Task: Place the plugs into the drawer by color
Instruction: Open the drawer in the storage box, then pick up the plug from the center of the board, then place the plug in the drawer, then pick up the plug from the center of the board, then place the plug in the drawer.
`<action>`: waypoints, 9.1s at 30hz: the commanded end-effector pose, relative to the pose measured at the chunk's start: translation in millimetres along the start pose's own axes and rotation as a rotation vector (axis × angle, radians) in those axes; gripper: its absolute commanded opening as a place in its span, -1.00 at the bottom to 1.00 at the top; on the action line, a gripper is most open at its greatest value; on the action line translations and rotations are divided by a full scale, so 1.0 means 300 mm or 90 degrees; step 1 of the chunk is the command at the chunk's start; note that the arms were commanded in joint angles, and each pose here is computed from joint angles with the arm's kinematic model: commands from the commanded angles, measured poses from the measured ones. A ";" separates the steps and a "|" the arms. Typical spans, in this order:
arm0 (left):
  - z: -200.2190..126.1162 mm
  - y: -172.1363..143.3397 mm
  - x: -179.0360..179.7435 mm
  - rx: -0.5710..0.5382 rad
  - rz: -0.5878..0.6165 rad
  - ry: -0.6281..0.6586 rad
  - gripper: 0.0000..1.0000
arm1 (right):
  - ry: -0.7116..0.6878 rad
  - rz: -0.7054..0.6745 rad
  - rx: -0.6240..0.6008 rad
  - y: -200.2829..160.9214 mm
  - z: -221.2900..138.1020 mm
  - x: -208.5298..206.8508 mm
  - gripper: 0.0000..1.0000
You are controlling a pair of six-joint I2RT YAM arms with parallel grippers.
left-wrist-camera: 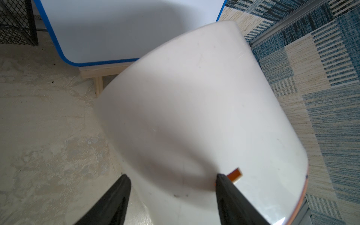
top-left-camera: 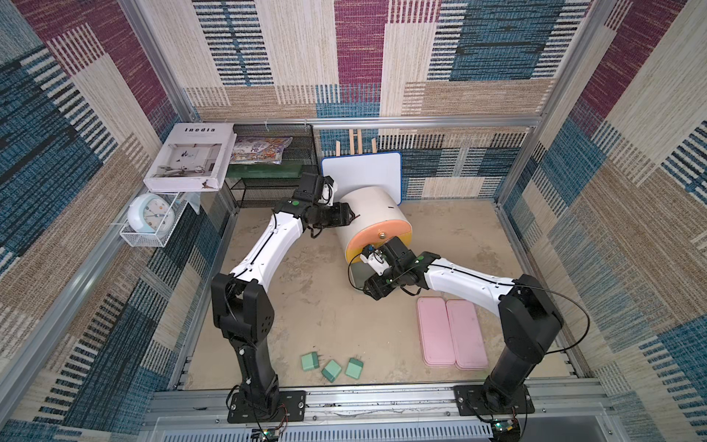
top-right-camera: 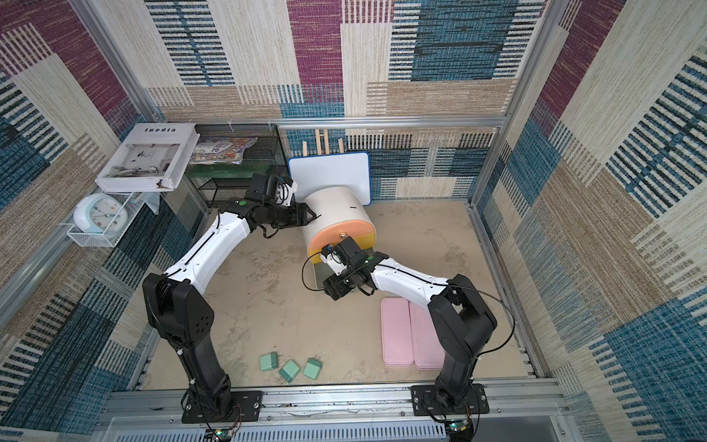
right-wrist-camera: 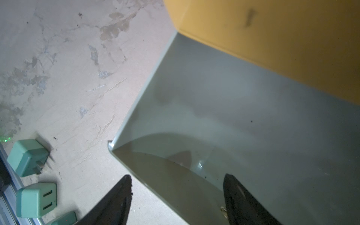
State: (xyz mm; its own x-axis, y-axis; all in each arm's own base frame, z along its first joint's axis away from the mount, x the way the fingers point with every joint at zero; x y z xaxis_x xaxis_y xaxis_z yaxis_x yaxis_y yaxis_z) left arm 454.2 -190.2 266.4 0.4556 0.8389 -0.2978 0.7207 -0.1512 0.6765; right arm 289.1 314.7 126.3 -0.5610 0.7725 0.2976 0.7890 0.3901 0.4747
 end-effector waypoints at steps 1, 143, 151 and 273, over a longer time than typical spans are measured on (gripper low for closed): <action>0.004 -0.046 0.006 0.039 -0.010 0.006 0.45 | 0.019 -0.046 0.048 -0.045 0.003 0.027 0.56; 0.042 -0.077 0.011 0.058 -0.020 0.002 0.45 | -0.033 0.167 -0.162 0.087 -0.094 0.081 -0.11; 0.043 -0.078 0.014 0.058 -0.019 0.006 0.45 | -0.015 0.168 -0.140 0.076 -0.045 0.070 -0.08; 0.054 -0.077 0.025 0.062 -0.024 0.005 0.46 | 0.022 0.097 -0.167 0.038 -0.185 0.167 -0.16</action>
State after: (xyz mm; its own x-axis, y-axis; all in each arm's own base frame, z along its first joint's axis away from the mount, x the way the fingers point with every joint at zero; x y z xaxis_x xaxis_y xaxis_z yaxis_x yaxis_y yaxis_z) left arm 457.6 -198.4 259.8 0.4727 0.8128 -0.3403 0.7259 -0.1402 0.6734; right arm 242.9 334.3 189.3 -0.4854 0.7954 0.3628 0.7604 0.1794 0.6242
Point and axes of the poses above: each gripper's point midway between its finger pads, its own z axis out along the fingers, its own x axis along the line the jaws close on, y = z × x, the point moved 3 cm from there along -z, back along the fingers, and after that the axes turned 14 degrees about z, right-handed, at the moved point
